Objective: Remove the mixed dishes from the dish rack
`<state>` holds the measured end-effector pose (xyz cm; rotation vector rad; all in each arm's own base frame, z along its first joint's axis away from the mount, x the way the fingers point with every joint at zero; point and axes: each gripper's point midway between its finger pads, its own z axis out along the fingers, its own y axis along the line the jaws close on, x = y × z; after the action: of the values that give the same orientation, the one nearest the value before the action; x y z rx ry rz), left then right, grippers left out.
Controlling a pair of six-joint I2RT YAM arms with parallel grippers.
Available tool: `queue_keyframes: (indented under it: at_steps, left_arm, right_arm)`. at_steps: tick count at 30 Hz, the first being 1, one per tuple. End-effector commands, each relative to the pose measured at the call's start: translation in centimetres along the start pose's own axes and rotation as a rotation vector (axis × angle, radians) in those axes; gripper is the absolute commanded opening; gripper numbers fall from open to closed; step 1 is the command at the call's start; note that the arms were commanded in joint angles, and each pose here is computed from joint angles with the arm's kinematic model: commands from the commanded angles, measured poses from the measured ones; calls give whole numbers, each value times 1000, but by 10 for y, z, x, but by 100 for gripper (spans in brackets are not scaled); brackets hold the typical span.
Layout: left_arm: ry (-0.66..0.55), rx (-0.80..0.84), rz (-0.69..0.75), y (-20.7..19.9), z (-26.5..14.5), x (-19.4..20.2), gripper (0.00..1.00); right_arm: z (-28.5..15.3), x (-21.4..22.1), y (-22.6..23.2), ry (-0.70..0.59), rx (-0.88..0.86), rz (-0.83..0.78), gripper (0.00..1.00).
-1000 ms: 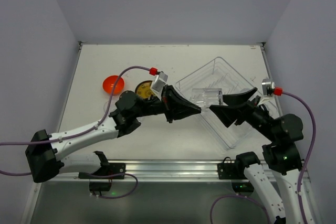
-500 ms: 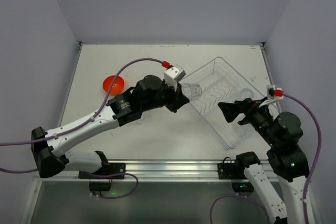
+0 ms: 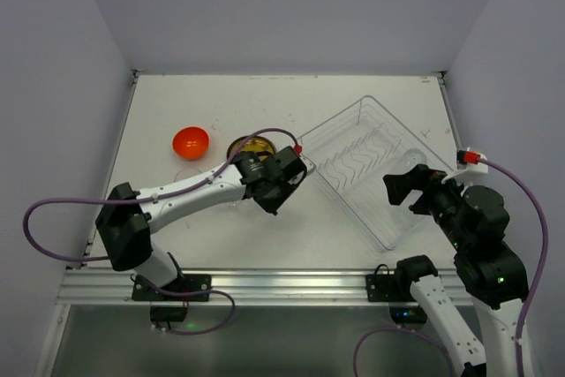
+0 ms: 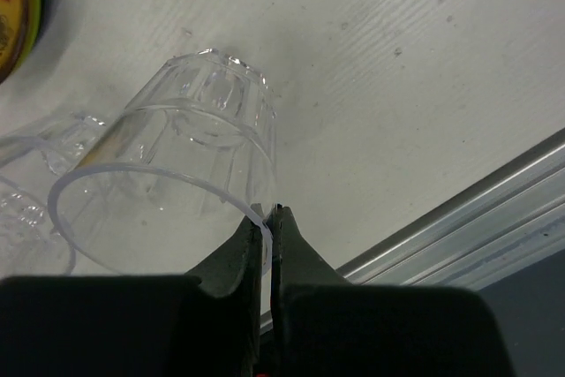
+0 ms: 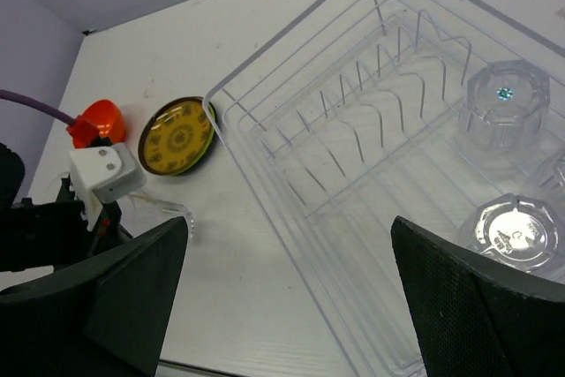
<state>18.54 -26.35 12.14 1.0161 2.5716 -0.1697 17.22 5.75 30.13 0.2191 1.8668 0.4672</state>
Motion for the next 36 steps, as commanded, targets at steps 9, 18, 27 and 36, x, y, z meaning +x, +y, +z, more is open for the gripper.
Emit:
queue_keyframes:
  at_steps: [9, 18, 27, 36]
  left_arm:
    - [219, -44, 122, 1, 49, -15, 0]
    - [256, -59, 96, 14, 58, -21, 12]
    - [59, -70, 53, 17, 20, -64, 73]
    - [-288, -25, -44, 19, -66, -105, 100]
  right_arm:
    - [5, 4, -4, 7, 3, -60, 99]
    - [8, 9, -2, 22, -19, -65, 99]
    - [36, 31, -21, 118, 86, -14, 99]
    - [77, 34, -80, 92, 481, 134, 99]
